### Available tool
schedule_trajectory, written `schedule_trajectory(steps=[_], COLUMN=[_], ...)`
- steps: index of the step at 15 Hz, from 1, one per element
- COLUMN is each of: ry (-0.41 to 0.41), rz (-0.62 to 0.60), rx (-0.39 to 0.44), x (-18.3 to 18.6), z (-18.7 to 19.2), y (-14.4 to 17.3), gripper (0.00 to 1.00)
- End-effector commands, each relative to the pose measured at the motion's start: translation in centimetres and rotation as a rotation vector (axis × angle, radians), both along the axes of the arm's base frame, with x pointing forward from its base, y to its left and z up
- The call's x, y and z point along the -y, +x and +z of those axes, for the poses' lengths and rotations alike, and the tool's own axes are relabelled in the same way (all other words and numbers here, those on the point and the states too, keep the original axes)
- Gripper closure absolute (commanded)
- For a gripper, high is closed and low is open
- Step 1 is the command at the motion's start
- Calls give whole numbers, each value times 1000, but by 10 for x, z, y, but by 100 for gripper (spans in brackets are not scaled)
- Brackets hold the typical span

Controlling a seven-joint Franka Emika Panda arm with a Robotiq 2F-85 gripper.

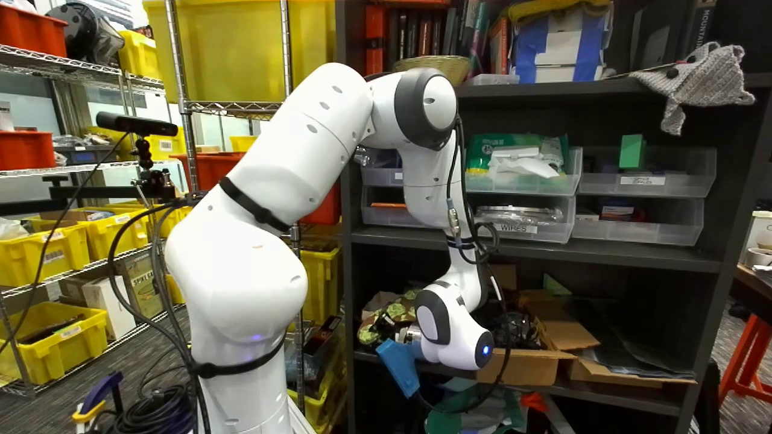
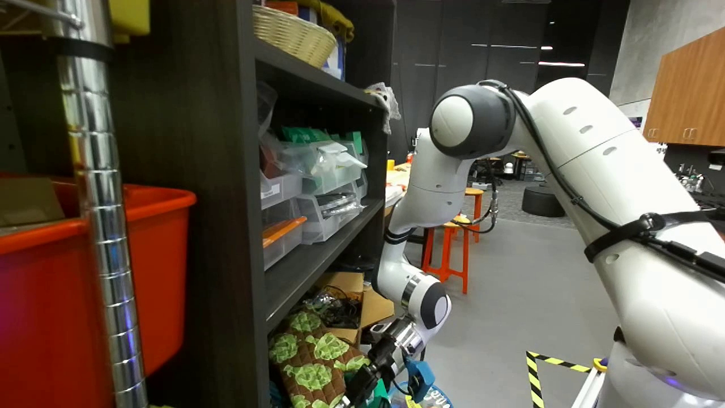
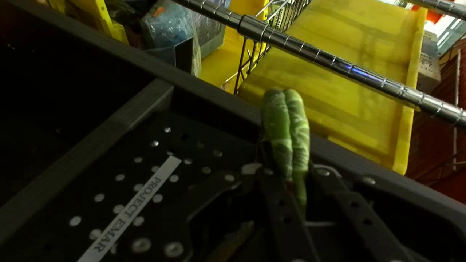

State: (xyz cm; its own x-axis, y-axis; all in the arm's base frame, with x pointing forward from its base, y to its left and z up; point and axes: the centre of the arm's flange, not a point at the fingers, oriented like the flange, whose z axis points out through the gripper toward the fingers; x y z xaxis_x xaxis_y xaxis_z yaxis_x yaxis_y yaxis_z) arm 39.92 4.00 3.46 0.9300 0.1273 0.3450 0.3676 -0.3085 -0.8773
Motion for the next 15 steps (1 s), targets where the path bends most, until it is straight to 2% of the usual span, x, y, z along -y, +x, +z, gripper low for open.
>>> schedule_trajectory(steps=[1,11,15], ry=[-25,22,50], rz=[74,213,234], rx=[38,206,223], x=[-15,-18,-20], z=[0,10,17], y=[-19,-50,-53], gripper=[96,96,96])
